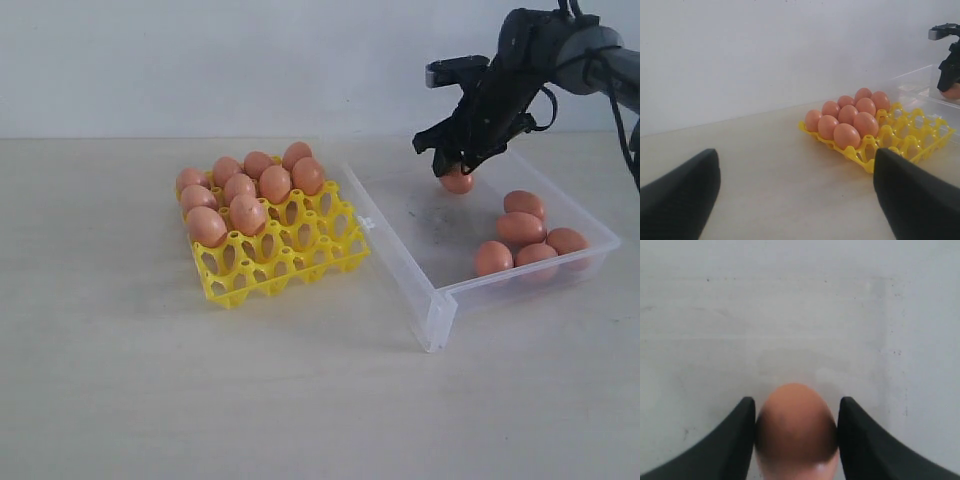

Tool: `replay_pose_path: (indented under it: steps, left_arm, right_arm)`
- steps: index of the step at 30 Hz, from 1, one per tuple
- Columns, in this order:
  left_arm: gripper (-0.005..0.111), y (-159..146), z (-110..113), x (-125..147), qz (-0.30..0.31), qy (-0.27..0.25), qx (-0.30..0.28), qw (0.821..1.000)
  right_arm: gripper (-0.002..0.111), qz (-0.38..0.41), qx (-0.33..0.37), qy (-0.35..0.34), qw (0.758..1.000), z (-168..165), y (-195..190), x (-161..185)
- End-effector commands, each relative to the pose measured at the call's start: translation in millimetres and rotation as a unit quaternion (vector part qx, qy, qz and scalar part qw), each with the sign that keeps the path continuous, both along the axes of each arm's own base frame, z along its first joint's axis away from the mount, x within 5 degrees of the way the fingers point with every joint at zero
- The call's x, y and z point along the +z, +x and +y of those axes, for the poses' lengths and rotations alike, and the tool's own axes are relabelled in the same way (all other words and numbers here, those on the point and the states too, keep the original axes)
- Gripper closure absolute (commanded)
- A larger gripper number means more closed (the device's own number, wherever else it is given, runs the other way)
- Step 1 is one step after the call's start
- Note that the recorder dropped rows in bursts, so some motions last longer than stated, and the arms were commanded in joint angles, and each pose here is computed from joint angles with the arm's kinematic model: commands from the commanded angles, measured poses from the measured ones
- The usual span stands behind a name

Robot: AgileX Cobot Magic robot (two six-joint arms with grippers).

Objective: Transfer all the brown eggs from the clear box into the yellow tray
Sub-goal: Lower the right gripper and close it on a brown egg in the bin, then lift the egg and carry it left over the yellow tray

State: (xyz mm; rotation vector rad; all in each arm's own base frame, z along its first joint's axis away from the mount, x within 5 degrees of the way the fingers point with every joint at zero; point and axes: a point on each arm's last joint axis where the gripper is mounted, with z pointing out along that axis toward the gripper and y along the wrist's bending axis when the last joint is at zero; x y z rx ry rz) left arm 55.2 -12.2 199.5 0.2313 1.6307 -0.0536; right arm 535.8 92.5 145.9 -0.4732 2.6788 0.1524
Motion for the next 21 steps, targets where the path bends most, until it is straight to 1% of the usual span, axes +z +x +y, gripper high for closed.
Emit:
replay_pose_path:
  steps: [1,2,7,8,9,10,11,12,15,16,18,19,21]
  left_arm:
    - [0.029,-0.2,-0.4,-1.1,0.001,-0.007,-0.003,1.000]
    - [0.029,-0.2,-0.4,-1.1,0.001,-0.007,-0.003,1.000]
    - [0.029,-0.2,-0.4,-1.1,0.001,-0.007,-0.003,1.000]
    - [0.029,-0.2,-0.4,-1.1,0.001,-0.007,-0.003,1.000]
    - [0.029,-0.2,-0.4,-1.1,0.001,-0.007,-0.003,1.000]
    - [0.029,-0.2,-0.4,-1.1,0.001,-0.007,-0.003,1.000]
    - [0.029,-0.2,-0.4,-1.1,0.001,-0.007,-0.003,1.000]
    - [0.029,-0.2,-0.4,-1.1,0.001,-0.007,-0.003,1.000]
    - [0.029,-0.2,-0.4,-1.1,0.001,-0.007,-0.003,1.000]
    - [0.029,-0.2,-0.4,-1.1,0.001,-0.007,-0.003,1.000]
    - [0.029,-0.2,-0.4,-1.1,0.001,-0.007,-0.003,1.000]
    - [0.029,-0.2,-0.4,-1.1,0.001,-0.007,-0.003,1.000]
    - [0.029,-0.2,-0.4,-1.1,0.001,-0.007,-0.003,1.000]
  right_arm:
    - [0.068,0.026,0.002,-0.022,0.999,-4.9,-4.6,1.1]
    - [0.060,0.028,-0.003,-0.020,0.999,-4.9,-4.8,1.0]
    - [0.060,0.027,-0.011,-0.016,0.999,-4.9,-4.4,1.1]
    - [0.062,0.025,-0.020,-0.013,0.999,-4.8,-3.7,1.4]
    - [0.066,0.025,-0.023,-0.011,0.999,-4.8,-3.7,1.4]
    - [0.083,0.024,-0.026,-0.010,0.999,-4.8,-3.4,1.5]
    - [0.090,0.023,-0.027,-0.009,0.999,-4.8,-3.2,1.6]
    - [0.109,0.017,-0.027,-0.008,0.999,-4.6,-1.6,-0.3]
    - [0.108,-0.005,-0.027,0.006,1.000,-2.3,2.7,-2.5]
    - [0.108,-0.024,-0.026,0.022,0.999,0.4,6.0,-1.3]
    - [0.108,-0.056,-0.002,0.073,0.996,10.1,10.2,3.7]
    - [0.108,-0.077,0.023,0.114,0.990,18.2,11.6,4.8]
    - [0.108,-0.116,0.061,0.155,0.979,26.7,12.7,-1.4]
